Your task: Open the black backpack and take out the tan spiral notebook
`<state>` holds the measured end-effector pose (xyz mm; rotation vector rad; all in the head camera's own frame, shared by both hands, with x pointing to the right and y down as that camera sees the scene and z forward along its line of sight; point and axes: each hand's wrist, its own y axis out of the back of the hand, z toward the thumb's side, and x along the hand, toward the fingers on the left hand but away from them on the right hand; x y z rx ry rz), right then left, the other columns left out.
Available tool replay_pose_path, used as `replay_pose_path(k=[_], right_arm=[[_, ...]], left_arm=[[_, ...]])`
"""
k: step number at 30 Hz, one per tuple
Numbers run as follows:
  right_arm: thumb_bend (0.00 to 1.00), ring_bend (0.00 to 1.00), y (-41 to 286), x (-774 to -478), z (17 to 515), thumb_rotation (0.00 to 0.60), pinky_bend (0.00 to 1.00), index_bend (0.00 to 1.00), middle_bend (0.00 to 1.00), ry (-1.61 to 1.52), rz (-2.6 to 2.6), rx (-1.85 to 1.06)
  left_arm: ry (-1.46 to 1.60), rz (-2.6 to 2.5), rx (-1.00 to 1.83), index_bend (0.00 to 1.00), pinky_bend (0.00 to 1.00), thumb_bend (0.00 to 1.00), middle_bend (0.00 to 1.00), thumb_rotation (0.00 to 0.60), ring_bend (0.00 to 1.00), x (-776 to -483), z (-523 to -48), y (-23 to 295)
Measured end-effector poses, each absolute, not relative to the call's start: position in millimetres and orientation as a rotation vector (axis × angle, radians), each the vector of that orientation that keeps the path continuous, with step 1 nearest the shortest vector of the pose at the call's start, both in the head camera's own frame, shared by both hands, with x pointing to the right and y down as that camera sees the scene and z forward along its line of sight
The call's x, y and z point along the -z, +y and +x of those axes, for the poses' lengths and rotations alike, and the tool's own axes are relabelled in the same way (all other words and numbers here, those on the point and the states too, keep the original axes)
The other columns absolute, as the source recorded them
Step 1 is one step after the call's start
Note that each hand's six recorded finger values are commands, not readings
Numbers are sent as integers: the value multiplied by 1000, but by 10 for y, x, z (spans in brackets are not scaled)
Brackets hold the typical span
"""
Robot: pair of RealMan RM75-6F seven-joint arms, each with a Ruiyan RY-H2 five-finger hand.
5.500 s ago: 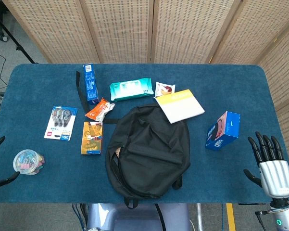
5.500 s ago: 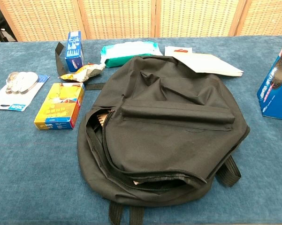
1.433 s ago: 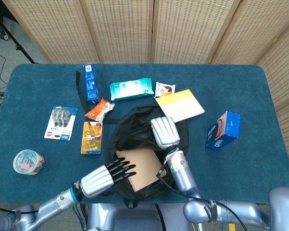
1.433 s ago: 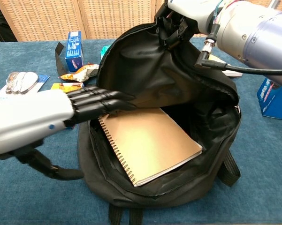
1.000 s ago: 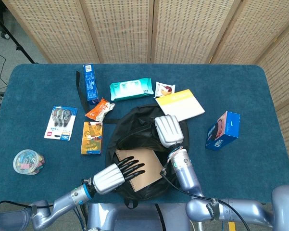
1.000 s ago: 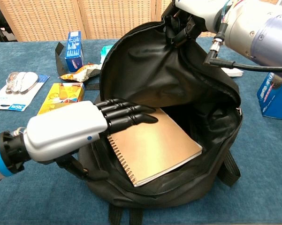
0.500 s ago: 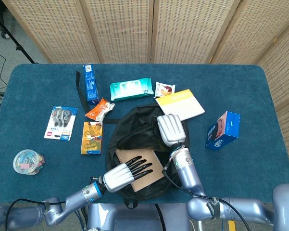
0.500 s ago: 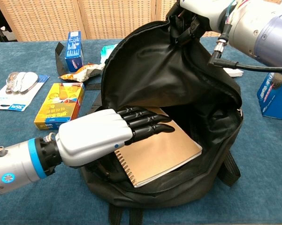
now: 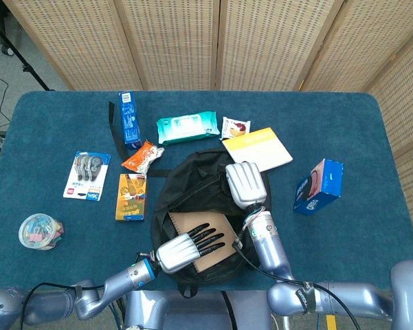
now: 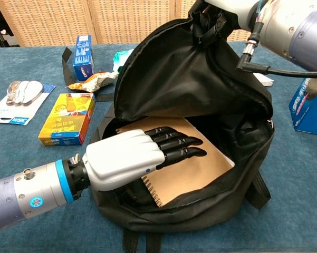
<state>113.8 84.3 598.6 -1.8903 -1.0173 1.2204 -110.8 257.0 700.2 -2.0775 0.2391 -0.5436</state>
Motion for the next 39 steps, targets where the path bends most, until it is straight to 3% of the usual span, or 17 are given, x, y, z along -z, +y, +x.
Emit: replay_pose_path(k=[2, 6, 21, 27, 31, 35, 39], right_arm=[[672, 630, 847, -5982, 1143, 600, 538, 678, 692, -1016, -1889, -1221], [672, 630, 842, -5976, 1161, 600, 538, 679, 692, -1019, -1886, -1223], [687, 630, 832, -5958, 1210, 600, 538, 679, 692, -1018, -1888, -1227], [701, 631, 817, -5928, 1203, 600, 538, 679, 692, -1024, -1890, -1221], [698, 631, 800, -5905, 1211, 600, 538, 679, 692, -1029, -1889, -1220], [703, 631, 792, -5887, 1228, 600, 538, 678, 692, -1031, -1889, -1218], [709, 631, 785, -5884, 1255, 600, 538, 679, 692, -1036, -1889, -1220]], left_arm=[[231, -2075, 543, 64, 75, 630, 0, 600, 0, -7012, -1075, 2579], [227, -2064, 539, 64, 75, 736, 0, 600, 0, -7012, -1052, 2579], [270, -2039, 577, 64, 75, 652, 0, 600, 0, -7050, -951, 2445], [272, -2033, 592, 101, 99, 670, 0, 600, 0, -7070, -830, 2412], [281, -2019, 600, 232, 224, 717, 20, 600, 54, -7084, -761, 2401], [326, -2004, 597, 437, 387, 730, 200, 600, 245, -7062, -728, 2362], [385, -1979, 579, 636, 483, 723, 357, 600, 353, -7009, -721, 2306]])
